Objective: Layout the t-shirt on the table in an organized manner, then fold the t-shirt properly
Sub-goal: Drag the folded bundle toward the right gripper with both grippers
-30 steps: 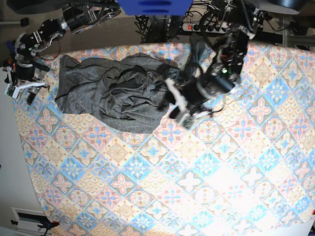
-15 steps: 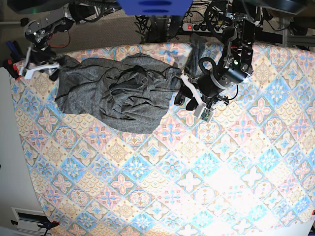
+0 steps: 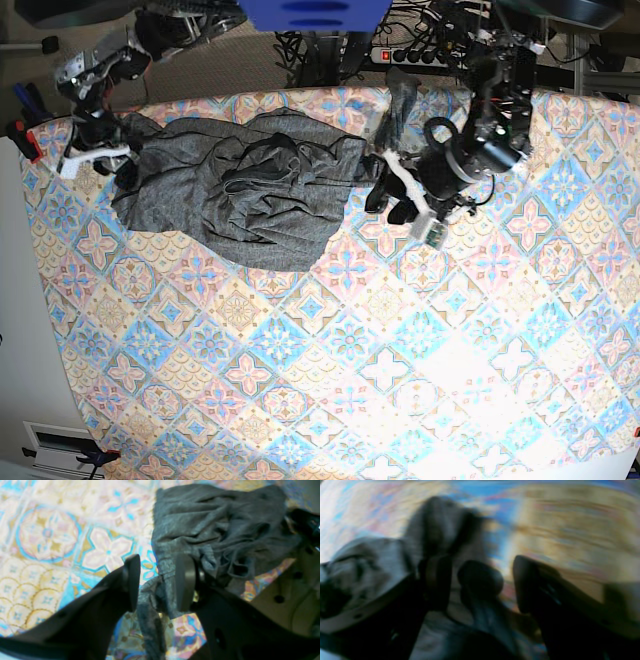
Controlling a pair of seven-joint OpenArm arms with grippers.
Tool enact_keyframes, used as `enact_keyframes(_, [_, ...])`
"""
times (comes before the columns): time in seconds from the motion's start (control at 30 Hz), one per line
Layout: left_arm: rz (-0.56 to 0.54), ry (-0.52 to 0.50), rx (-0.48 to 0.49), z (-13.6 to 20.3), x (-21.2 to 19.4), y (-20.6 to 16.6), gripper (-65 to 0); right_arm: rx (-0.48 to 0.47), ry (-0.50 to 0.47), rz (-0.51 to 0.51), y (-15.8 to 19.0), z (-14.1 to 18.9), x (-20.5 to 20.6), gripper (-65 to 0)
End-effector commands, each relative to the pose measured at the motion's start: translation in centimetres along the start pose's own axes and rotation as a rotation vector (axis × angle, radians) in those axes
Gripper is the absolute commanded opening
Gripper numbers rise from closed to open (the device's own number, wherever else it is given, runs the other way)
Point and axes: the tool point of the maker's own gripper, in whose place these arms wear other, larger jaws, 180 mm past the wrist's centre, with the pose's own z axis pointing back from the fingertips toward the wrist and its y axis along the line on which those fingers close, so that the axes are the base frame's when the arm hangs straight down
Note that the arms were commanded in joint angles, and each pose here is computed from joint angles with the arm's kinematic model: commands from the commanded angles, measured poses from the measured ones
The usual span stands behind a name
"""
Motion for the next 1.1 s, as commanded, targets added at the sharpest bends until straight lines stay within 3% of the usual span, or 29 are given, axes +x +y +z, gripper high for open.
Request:
enact_keyframes(0.0, [-0.001, -0.055, 0.0, 0.6, 1.5, 0.3, -43.1, -0.037, 0.251, 0.005, -0.5, 0.3, -5.5, -27.3])
enact_keyframes(0.07, [0.02, -0.068, 0.008, 1.0, 1.9, 1.0, -43.1, -0.034, 0.286, 0.005, -0.4, 0.4, -6.0, -27.3])
enact_keyframes(0.17, [0.025, -0.012, 0.036, 1.3, 1.2, 2.0, -43.1, -0.007, 0.332, 0.031, 0.7, -0.1, -6.4, -27.3])
enact_keyframes(0.43, [0.015, 0.066, 0.055, 1.5, 0.7, 2.7, -43.1, 0.133, 0.433, 0.168, 5.4, -1.2, -8.4, -27.3])
enact_keyframes(0.77, [0.011, 0.106, 0.078, 1.7, -0.3, 3.9, -43.4, 0.184, 0.447, 0.291, 8.0, -1.0, -8.4, -27.4])
enact_keyframes(0.9, [0.019, 0.112, 0.077, 1.6, -0.6, 3.9, -43.5, 0.249, 0.508, 0.368, 10.2, -0.9, -10.4, -35.8])
enact_keyframes(1.07, [0.021, 0.112, 0.077, 1.6, -0.6, 3.9, -43.5, 0.313, 0.549, 0.455, 12.4, -0.3, -12.1, -53.3])
